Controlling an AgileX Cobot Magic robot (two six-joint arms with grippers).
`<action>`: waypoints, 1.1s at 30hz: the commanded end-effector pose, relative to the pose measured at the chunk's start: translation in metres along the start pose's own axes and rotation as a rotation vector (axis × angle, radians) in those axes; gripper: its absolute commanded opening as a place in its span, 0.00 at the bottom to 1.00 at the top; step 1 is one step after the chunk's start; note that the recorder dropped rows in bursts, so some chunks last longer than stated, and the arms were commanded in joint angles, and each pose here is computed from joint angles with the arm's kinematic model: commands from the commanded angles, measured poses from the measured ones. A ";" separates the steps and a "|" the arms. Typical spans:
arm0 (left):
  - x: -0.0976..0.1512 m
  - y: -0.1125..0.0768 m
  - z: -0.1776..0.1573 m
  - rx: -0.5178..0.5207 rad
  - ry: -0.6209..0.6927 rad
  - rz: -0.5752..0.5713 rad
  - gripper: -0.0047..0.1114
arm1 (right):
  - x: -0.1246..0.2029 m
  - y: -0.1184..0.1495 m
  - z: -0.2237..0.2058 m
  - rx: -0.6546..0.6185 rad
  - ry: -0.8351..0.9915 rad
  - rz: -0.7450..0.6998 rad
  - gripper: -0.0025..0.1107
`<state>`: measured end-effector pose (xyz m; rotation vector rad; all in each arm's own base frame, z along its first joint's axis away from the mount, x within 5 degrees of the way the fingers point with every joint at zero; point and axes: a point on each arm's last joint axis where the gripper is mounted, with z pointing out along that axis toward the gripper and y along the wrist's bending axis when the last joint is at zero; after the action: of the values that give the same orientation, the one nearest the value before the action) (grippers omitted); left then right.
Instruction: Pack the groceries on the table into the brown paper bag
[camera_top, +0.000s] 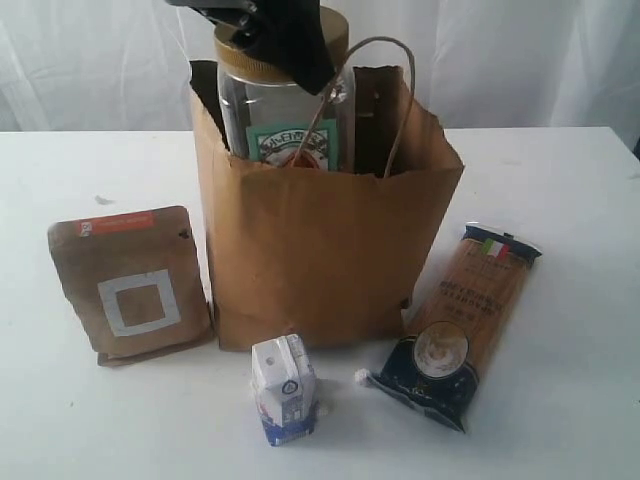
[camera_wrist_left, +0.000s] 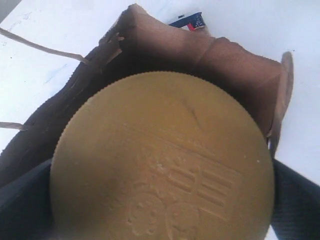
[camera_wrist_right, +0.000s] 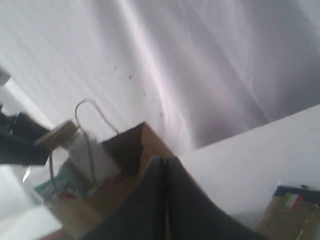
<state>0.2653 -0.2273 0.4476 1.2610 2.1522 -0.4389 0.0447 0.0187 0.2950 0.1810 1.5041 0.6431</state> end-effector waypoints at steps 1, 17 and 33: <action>0.005 -0.009 -0.009 0.051 0.050 0.015 0.95 | -0.023 0.031 0.034 -0.107 0.323 -0.186 0.02; 0.020 -0.008 0.013 0.088 0.138 0.057 0.95 | -0.057 0.089 0.195 -0.677 0.462 -0.258 0.02; 0.019 -0.010 0.013 0.116 0.123 0.072 0.95 | 0.000 0.104 0.242 -0.744 0.668 -0.357 0.02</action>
<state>0.2667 -0.2304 0.4240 1.3991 2.1540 -0.4228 0.2414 0.1628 0.3791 -0.9098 1.6985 1.0131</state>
